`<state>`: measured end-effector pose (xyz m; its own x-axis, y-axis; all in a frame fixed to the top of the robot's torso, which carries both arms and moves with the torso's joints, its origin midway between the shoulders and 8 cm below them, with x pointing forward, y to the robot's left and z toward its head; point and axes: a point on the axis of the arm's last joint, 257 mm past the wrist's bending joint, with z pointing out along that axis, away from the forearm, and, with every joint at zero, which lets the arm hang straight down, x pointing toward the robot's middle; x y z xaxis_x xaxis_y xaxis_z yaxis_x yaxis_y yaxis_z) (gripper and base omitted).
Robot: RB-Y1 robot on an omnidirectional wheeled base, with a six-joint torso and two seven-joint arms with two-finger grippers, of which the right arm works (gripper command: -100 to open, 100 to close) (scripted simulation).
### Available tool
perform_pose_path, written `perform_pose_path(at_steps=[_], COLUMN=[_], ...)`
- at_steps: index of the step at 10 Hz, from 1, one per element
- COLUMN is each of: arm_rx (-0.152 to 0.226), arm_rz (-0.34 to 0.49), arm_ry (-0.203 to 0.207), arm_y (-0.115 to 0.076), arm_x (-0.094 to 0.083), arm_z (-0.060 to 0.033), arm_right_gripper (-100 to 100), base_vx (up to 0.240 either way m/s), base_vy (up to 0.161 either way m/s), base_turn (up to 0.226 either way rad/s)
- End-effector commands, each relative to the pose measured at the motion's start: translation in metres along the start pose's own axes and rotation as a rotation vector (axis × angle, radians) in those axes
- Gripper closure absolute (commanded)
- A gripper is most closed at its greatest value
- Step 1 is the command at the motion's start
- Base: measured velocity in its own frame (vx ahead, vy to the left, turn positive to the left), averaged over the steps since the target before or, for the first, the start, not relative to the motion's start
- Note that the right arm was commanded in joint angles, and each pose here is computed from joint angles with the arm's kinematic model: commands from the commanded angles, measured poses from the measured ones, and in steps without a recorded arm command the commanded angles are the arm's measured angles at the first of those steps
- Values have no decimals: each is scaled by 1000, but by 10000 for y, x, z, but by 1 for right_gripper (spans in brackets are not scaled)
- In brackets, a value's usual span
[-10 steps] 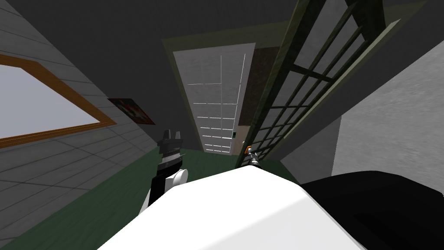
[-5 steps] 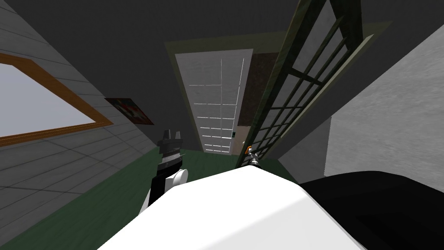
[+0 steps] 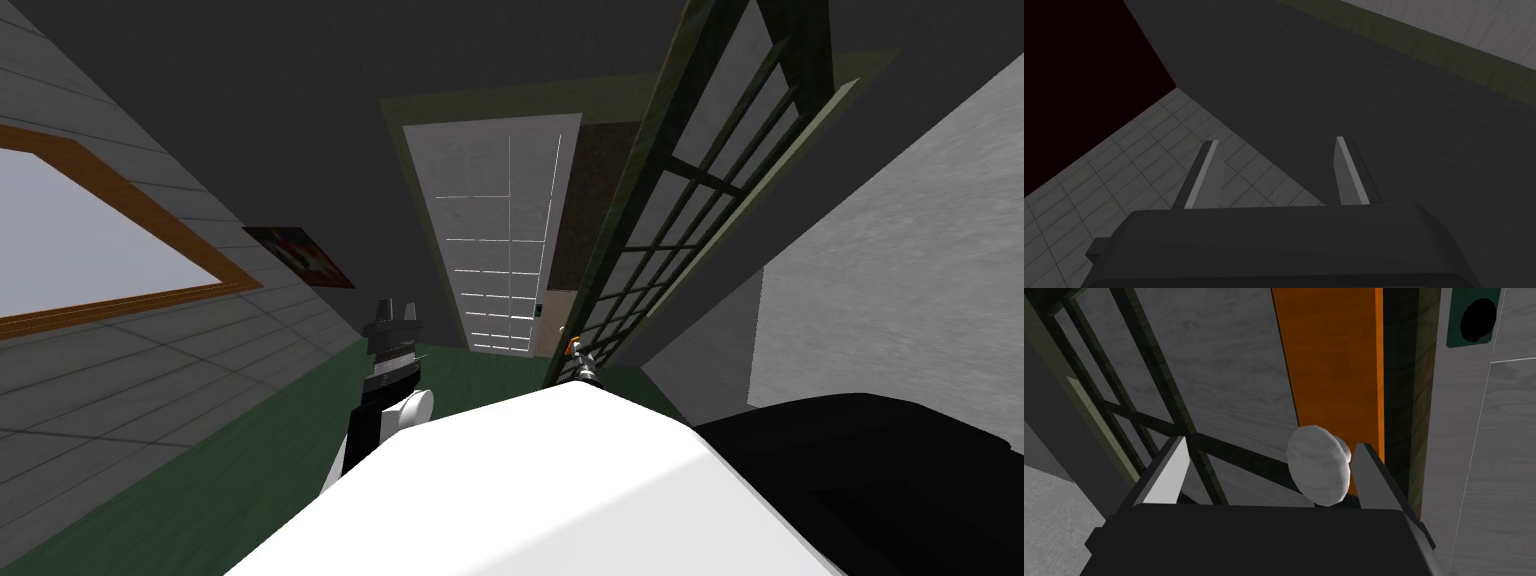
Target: Pull the door open
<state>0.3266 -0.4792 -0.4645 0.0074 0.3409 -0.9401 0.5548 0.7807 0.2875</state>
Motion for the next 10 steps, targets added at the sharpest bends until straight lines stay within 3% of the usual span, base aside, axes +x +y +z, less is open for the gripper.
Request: perform_pose_path(at_steps=[1,2,3,7,9,10], arm_rx=[36,43,-3,-7,-7,-9], arm_rz=[-17,-15,34,117,117,172], arm_ry=[-21,2,-10,-17,-17,-22], arm_y=[-243,-278,16,35,35,48], arm_x=[-146,-53,-37,-65,-65,-82], arm_z=[89,47,75,100,100,116], arm_right_gripper=[100,100,100,100,100,100], base_vx=[-12,-4,-34,-47,-21,-51], base_vy=[17,14,26,-36,-19,-25], base_turn=[4,-5,100,80,9,107])
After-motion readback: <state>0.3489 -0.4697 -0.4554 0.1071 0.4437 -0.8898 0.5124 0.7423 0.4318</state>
